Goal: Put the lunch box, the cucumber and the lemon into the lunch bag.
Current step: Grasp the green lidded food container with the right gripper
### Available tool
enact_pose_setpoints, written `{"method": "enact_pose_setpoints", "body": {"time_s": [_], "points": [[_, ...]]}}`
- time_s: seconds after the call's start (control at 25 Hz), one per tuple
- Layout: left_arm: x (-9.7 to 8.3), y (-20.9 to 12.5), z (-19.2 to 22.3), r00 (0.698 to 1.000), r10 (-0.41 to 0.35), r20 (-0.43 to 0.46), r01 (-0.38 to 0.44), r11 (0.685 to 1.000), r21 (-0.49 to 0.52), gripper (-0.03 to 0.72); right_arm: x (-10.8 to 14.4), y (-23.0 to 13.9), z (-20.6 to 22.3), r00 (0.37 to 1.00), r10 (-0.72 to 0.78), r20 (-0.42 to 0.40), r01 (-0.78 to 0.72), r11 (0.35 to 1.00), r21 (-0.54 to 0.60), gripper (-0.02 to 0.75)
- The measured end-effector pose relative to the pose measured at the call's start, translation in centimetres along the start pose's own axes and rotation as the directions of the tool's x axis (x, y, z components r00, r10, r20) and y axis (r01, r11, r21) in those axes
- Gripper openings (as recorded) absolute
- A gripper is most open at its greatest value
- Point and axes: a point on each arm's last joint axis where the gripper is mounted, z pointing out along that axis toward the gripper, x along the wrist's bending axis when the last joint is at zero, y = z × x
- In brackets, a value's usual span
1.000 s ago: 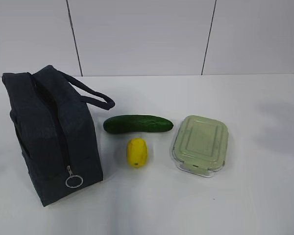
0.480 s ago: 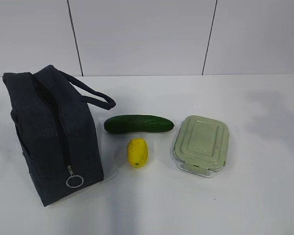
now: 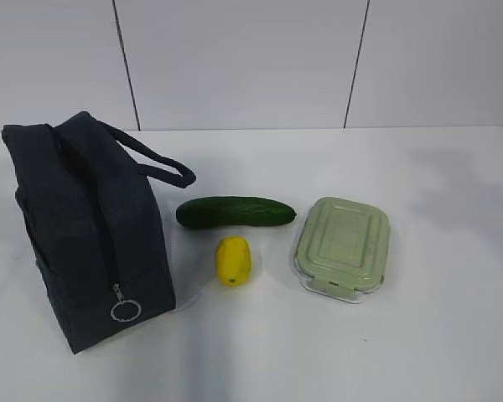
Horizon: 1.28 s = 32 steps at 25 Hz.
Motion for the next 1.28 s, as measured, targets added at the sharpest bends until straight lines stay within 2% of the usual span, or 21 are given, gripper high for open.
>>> {"method": "enact_pose_setpoints", "body": {"time_s": [0.28,0.88,1.28], "points": [[0.2,0.5,0.2,1.000,0.004,-0.015,-0.004,0.999,-0.032,0.433,0.0,0.4,1.3,1.000,0.003,-0.005,-0.002,0.999,0.047,0.496],[0.9,1.5,3.0,0.999,-0.016,-0.033,0.017,0.999,0.042,0.435,0.0,0.8,2.5,1.000,0.007,-0.011,-0.006,0.997,0.082,0.496],[1.0,1.7,3.4,0.999,-0.020,-0.035,0.021,0.998,0.054,0.436,0.0,0.8,2.5,1.000,0.007,-0.011,-0.006,0.997,0.078,0.496]]}}
